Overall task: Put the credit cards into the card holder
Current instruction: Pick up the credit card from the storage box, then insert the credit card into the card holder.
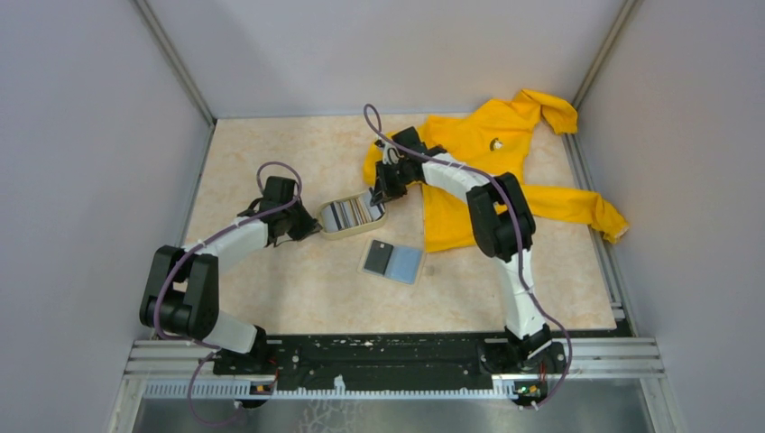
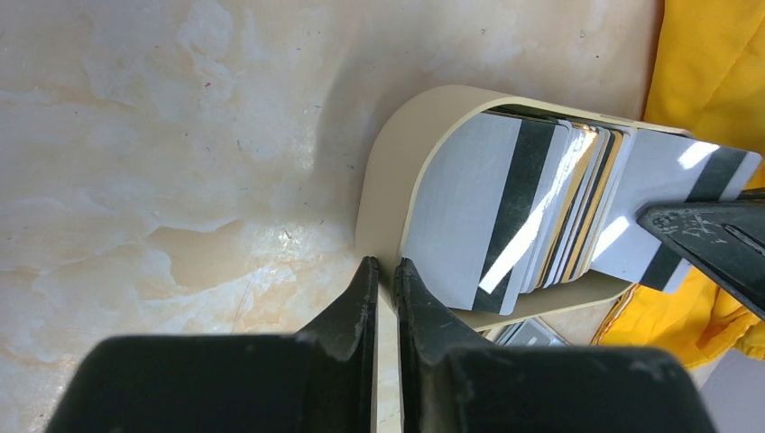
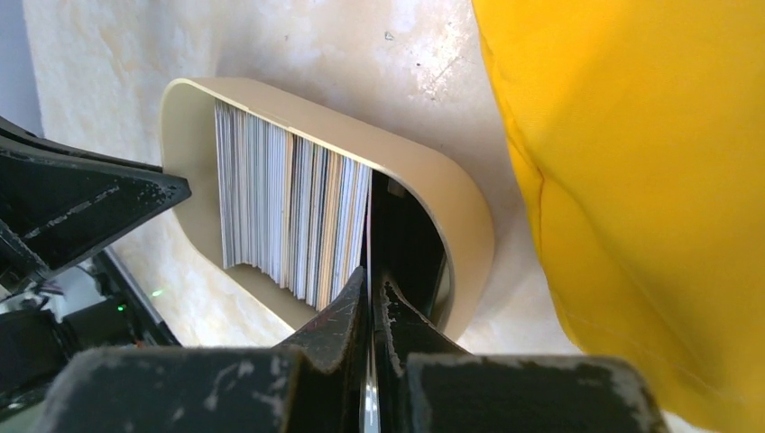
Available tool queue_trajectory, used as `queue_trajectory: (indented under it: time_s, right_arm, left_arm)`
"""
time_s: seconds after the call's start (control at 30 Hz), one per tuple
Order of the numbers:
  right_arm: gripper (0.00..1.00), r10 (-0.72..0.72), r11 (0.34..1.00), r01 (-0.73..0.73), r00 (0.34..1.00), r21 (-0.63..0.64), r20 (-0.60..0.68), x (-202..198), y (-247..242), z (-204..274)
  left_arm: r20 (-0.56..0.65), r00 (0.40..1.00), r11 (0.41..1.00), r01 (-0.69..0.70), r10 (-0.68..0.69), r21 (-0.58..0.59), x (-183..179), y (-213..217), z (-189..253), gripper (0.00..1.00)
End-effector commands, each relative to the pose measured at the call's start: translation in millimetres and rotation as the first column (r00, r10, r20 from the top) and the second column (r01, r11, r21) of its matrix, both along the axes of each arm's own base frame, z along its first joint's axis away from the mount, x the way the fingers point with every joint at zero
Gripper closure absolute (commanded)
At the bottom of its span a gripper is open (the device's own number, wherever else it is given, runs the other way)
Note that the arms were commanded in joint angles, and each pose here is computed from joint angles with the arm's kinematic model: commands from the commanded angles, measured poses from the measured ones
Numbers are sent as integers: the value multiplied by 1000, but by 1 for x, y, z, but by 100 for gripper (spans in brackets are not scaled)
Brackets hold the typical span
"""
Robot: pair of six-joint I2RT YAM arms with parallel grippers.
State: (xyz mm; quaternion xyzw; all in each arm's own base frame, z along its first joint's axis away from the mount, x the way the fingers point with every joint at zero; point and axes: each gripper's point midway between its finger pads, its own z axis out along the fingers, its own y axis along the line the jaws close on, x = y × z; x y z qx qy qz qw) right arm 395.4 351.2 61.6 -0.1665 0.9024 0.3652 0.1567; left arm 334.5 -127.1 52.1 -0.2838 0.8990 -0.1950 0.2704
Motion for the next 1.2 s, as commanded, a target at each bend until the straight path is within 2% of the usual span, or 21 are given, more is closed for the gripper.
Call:
queue_trajectory:
  time_s: [0.0,0.03,0.3,0.43,0.53,0.63,0.7,0.77,0.83,0.9,0.93,1.03,1.1,1.17]
  right_arm:
    - [100,3,1000,-1,985,-13,175,12,-12,54]
    - [100,4,1000,-1,982,-20,189,12,-14,57]
    - [100,45,999,-39,969,-31,245,1,-23,75]
    - [100,107,993,-118,949,18,295,-13,-27,98]
    - [100,206,963,-252,914,91,351,-36,-32,121]
    - [100,307,900,-401,860,169,407,-64,-41,143]
    - [100,356,844,-481,834,237,422,-87,-49,156]
    - [100,378,808,-521,817,276,435,-104,-59,161]
    - [100,384,787,-542,804,295,454,-117,-70,164]
    - [100,395,759,-577,777,303,490,-133,-77,167]
    - [100,399,746,-591,766,306,504,-144,-80,166]
    - [100,383,695,-648,701,313,602,-165,-84,174]
    - [100,363,669,-679,653,302,665,-176,-86,178]
    - [100,350,643,-710,606,287,714,-185,-89,180]
  left_arm:
    - [73,997,1000,-13,14,-15,15,-2,23,87]
    - [77,997,1000,-16,17,-12,16,-1,24,86]
    - [95,995,1000,-10,9,12,15,3,36,58]
    - [163,987,997,-26,14,73,14,18,55,43]
    - [243,970,996,-3,-20,94,10,25,76,28]
    - [361,927,994,71,-96,83,1,19,101,5]
    - [484,853,979,195,-197,54,-7,1,122,2]
    - [615,736,940,341,-284,26,-22,-22,146,1]
    - [738,594,876,482,-320,-7,-44,-44,168,1]
    - [838,438,778,628,-324,-27,-75,-63,185,1]
    - [863,398,727,685,-312,-53,-90,-69,186,1]
    - [921,239,562,827,-309,-26,-129,-87,199,4]
    - [947,150,509,861,-285,17,-149,-99,205,6]
    - [963,59,494,866,-264,83,-164,-114,209,6]
